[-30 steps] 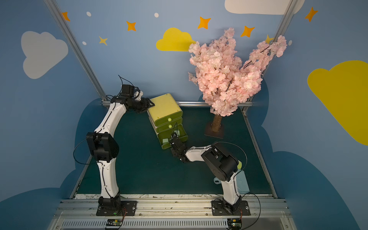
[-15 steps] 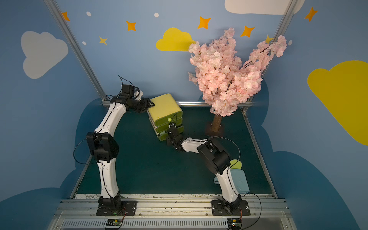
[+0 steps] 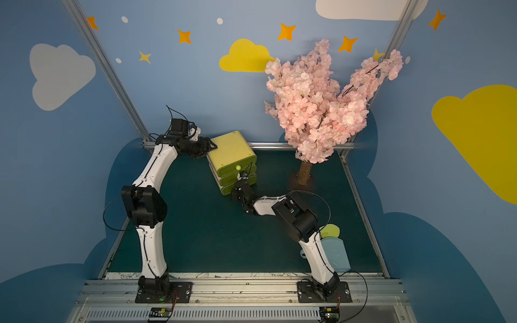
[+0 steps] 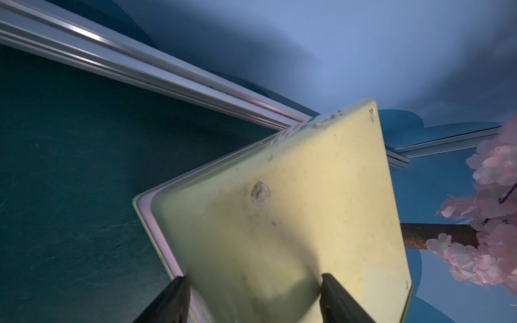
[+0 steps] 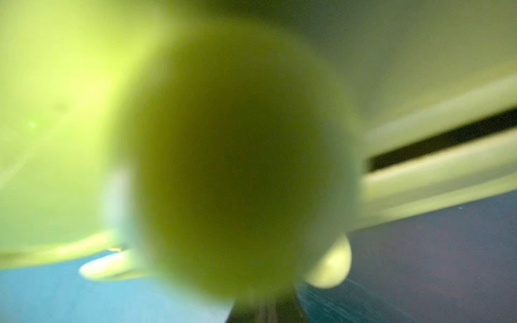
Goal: Place the plugs into the drawer by color
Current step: Close the drawer in the storage box.
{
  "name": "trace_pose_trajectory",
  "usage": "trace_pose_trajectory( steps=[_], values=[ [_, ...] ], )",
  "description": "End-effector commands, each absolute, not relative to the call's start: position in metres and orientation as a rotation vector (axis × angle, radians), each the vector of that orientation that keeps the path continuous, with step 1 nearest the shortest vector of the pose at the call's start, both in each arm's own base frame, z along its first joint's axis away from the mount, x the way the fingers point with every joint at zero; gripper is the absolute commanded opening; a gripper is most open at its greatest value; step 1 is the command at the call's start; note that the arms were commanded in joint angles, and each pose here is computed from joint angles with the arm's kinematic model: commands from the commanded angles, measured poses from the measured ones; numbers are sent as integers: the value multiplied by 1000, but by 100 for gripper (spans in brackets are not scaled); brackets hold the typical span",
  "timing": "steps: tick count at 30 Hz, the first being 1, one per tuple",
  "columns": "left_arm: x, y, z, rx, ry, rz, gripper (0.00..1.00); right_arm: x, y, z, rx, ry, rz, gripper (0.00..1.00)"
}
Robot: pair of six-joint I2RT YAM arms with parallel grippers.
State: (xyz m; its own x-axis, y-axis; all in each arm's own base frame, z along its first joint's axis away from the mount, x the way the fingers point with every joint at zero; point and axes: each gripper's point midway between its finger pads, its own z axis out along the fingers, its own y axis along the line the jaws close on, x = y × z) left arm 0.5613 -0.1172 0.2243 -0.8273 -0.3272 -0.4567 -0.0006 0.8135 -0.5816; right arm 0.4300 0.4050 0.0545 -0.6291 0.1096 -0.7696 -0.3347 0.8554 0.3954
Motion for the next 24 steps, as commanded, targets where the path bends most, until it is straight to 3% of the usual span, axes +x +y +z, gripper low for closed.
trace_pose_trajectory(
  steps=[1,8,11,14,17,24],
  values=[
    [535,-112,164,-312,2659,-691,74,443,420,94,-125,2021,793,4],
    [537,-104,179,-357,2620,-793,74,438,421,122,-187,1998,836,8],
    [536,-99,194,-348,2591,-777,75,417,414,142,-256,1986,913,9],
    [530,-97,227,-331,2534,-765,75,374,418,181,-479,1956,978,23],
    [521,-85,267,-343,2455,-733,78,351,412,206,-655,2037,905,29],
    [499,-93,286,-331,2416,-717,82,395,383,236,-796,2188,509,43]
  ],
)
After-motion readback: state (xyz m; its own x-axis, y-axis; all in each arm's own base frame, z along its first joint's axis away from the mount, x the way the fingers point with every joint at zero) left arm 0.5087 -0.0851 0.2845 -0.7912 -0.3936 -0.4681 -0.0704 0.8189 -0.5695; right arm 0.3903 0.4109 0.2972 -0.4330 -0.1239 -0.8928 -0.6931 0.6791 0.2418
